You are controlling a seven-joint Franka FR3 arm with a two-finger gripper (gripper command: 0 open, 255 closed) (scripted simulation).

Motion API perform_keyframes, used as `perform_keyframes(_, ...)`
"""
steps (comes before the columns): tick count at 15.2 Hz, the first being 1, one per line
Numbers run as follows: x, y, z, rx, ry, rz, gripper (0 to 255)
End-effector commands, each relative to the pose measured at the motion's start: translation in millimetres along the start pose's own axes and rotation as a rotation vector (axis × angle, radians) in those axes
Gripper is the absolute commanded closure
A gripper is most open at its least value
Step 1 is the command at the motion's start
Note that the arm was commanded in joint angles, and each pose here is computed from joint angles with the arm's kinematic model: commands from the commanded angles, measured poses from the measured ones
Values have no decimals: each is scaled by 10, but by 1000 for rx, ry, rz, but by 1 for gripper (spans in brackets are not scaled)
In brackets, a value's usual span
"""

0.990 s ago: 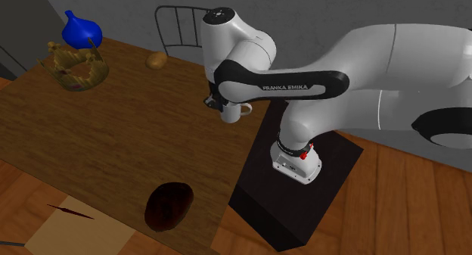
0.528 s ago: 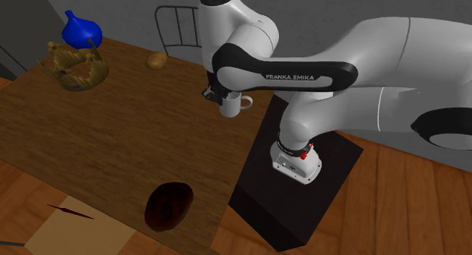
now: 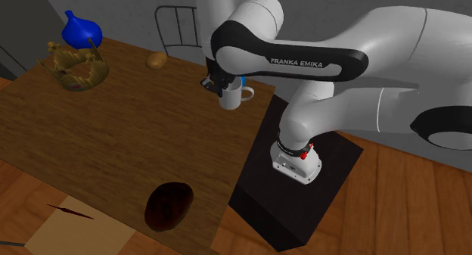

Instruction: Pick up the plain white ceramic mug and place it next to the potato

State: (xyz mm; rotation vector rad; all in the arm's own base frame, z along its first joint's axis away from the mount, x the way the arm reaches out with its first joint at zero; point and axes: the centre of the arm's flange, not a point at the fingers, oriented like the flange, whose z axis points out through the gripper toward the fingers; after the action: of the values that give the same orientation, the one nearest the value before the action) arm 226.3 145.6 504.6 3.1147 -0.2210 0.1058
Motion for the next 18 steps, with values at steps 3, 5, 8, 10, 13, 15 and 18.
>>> perform_keyframes(3, 18, -12, -206, 0, 0, 0, 255)
perform_keyframes(5, 25, -11, -311, 0, 0, 0, 255)
perform_keyframes(8, 278, -87, -304, 0, 0, 0, 255)
perform_keyframes(10, 530, -163, -289, 0, 0, 0, 255)
perform_keyframes(13, 909, -277, -267, 0, 0, 0, 255)
perform_keyframes(15, 1161, -353, -252, 0, 0, 0, 255)
perform_keyframes(18, 1540, -467, -230, 0, 0, 0, 255)
